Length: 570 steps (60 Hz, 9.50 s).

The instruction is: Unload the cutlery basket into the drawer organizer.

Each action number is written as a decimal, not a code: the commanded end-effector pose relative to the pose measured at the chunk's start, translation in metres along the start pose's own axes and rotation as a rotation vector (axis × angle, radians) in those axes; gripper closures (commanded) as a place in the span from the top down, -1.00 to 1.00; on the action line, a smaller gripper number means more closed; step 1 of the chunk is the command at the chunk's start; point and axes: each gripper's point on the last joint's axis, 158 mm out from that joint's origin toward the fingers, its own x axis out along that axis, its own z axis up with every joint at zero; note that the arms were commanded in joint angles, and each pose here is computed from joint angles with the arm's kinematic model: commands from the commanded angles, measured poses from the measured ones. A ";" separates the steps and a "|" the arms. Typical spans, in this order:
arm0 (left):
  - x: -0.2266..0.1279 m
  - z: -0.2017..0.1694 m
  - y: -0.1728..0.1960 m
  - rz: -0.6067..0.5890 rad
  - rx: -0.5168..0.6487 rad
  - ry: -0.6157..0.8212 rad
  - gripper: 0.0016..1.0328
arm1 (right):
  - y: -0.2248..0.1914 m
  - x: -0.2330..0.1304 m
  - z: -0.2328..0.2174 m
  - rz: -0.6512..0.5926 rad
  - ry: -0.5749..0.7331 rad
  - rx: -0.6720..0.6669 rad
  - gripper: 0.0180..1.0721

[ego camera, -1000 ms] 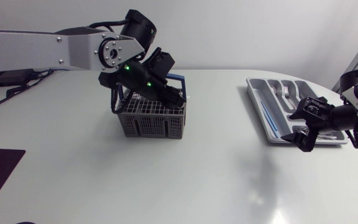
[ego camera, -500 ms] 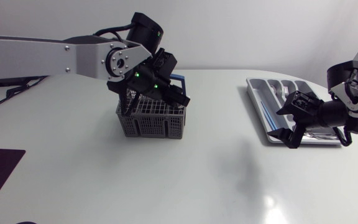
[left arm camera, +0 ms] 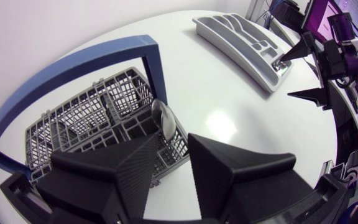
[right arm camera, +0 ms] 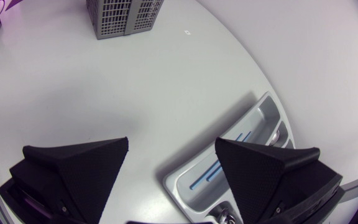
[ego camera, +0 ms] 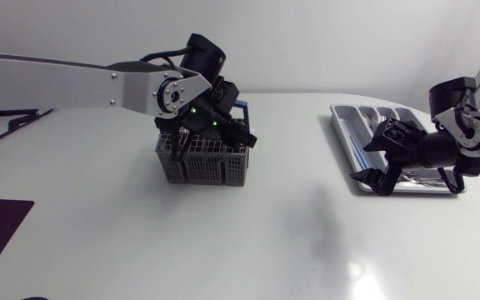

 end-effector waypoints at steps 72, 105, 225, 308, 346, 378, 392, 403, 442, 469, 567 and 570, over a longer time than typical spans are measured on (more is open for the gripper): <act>0.041 -0.005 0.008 0.008 -0.051 -0.034 -0.53 | 0.018 0.011 -0.001 0.021 -0.012 0.008 0.91; 0.040 -0.012 0.003 -0.014 -0.070 -0.039 -0.89 | 0.021 0.011 -0.003 0.021 -0.011 0.002 0.91; -0.137 0.052 -0.050 -0.397 0.030 -0.395 -0.92 | 0.026 -0.021 0.028 0.011 -0.124 0.034 0.91; -0.114 -0.042 -0.164 -0.910 0.522 -0.189 -0.90 | 0.168 -0.054 0.130 0.706 -0.352 0.060 0.64; -0.115 -0.035 -0.167 -0.927 0.522 -0.204 -0.90 | 0.191 -0.068 0.142 0.781 -0.371 0.029 0.13; -0.116 -0.037 -0.170 -0.944 0.516 -0.202 -0.90 | 0.198 -0.075 0.152 0.794 -0.392 -0.005 -0.24; -0.116 -0.037 -0.170 -0.946 0.514 -0.201 -0.90 | 0.198 -0.078 0.156 0.787 -0.406 -0.019 -0.52; -0.116 -0.037 -0.170 -0.951 0.511 -0.200 -0.90 | 0.198 -0.077 0.157 0.784 -0.409 -0.022 -0.67; -0.116 -0.034 -0.170 -0.952 0.492 -0.196 -0.56 | 0.197 -0.077 0.153 0.775 -0.406 -0.008 -0.89; -0.129 0.017 -0.136 -0.875 0.398 -0.261 0.88 | 0.198 -0.064 0.136 0.774 -0.348 0.011 -0.89; -0.001 0.013 0.031 -0.013 0.111 -0.006 0.85 | -0.099 -0.031 -0.142 -0.114 0.245 -0.264 -0.88; -0.001 0.013 0.031 -0.013 0.109 -0.004 0.85 | -0.107 -0.030 -0.154 -0.125 0.265 -0.268 -0.88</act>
